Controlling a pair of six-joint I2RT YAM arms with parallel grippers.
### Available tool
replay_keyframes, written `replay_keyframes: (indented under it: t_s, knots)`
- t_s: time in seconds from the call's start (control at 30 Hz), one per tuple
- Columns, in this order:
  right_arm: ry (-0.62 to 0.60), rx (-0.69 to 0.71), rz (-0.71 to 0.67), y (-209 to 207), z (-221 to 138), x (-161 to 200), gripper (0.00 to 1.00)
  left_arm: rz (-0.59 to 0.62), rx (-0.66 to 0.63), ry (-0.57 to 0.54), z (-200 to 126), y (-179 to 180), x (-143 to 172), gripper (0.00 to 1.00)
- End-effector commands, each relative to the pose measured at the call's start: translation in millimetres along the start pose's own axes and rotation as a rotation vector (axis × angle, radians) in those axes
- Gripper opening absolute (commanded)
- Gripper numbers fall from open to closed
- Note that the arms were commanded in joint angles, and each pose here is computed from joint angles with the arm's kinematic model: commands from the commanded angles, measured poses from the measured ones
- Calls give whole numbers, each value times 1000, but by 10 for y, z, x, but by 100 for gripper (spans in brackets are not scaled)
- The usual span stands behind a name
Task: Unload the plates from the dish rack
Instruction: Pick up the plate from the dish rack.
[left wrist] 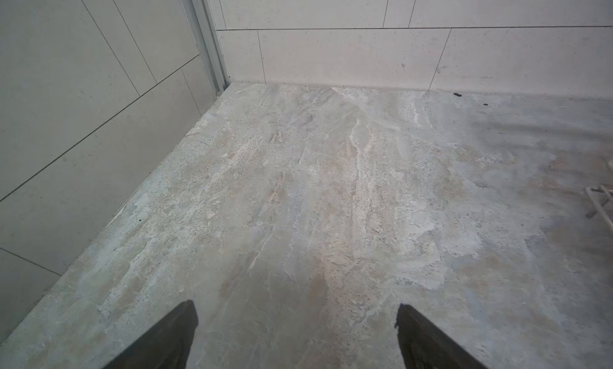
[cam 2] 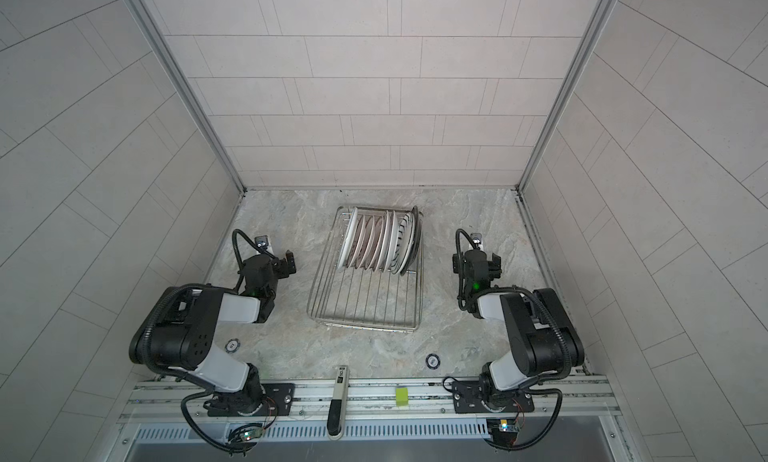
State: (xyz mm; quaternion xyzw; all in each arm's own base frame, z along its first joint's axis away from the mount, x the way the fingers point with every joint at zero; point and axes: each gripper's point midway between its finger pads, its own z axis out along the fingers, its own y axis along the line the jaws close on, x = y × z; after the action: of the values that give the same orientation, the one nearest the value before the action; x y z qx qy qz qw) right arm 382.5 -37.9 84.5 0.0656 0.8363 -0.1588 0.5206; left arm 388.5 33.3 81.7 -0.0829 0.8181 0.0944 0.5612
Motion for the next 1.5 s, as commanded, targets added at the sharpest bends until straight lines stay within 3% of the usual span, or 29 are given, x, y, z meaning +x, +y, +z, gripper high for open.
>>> replay_keyframes:
  t_s: [0.0,1.23,1.47]
  knots:
    - [-20,18,25,-43,13,-70,100,-16,-13,-28,34,25,-94,100]
    - [-21,18,26,-44,10,-70,100,-17,-13,-28,33,27,-90,100]
    - [8,0,-3,-11,-18,-179,100,-42,-28,-98,-111,95,-180,100]
